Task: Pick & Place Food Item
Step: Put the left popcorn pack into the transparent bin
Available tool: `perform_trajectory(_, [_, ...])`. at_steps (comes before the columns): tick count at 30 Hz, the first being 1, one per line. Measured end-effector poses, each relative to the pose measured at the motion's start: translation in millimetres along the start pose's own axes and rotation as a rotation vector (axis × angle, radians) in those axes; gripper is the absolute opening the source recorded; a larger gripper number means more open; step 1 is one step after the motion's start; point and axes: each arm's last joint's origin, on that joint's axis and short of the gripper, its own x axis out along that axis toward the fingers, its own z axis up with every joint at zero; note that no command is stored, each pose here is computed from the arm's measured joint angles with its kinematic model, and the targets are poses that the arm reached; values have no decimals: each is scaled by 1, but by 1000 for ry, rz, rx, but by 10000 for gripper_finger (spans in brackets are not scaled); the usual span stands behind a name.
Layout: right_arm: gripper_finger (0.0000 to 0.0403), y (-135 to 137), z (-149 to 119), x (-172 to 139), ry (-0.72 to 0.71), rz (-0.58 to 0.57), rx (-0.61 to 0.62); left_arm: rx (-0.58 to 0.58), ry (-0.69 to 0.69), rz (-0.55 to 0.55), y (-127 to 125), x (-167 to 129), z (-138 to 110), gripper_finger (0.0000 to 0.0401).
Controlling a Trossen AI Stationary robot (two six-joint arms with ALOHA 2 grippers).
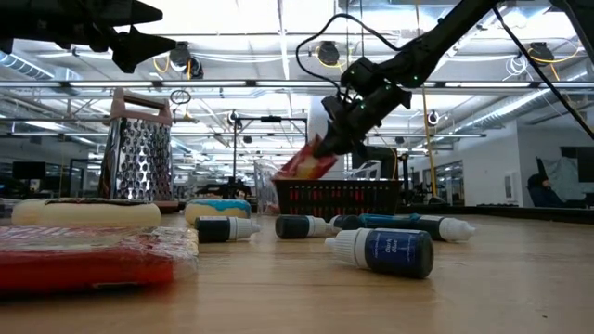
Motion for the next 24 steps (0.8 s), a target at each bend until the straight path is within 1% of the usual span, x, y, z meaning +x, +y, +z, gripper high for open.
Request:
perform_trajectory(6, [25, -6, -11, 3, 0, -104, -15, 0, 0, 0, 0, 0, 0, 327])
perform_trajectory(11, [27, -6, -15, 5, -28, -94, -28, 0, 0, 0, 0, 0, 0, 329])
perform_trajectory(15, [38, -5, -18, 7, -38, -87, -46, 0, 0, 0, 0, 0, 0, 322])
perform_trajectory(19, [64, -2, -21, 9, -30, -84, -82, 0, 0, 0, 0, 0, 0, 315])
perform_trajectory(24, [111, -2, -21, 9, -29, -84, -112, 0, 0, 0, 0, 0, 0, 315])
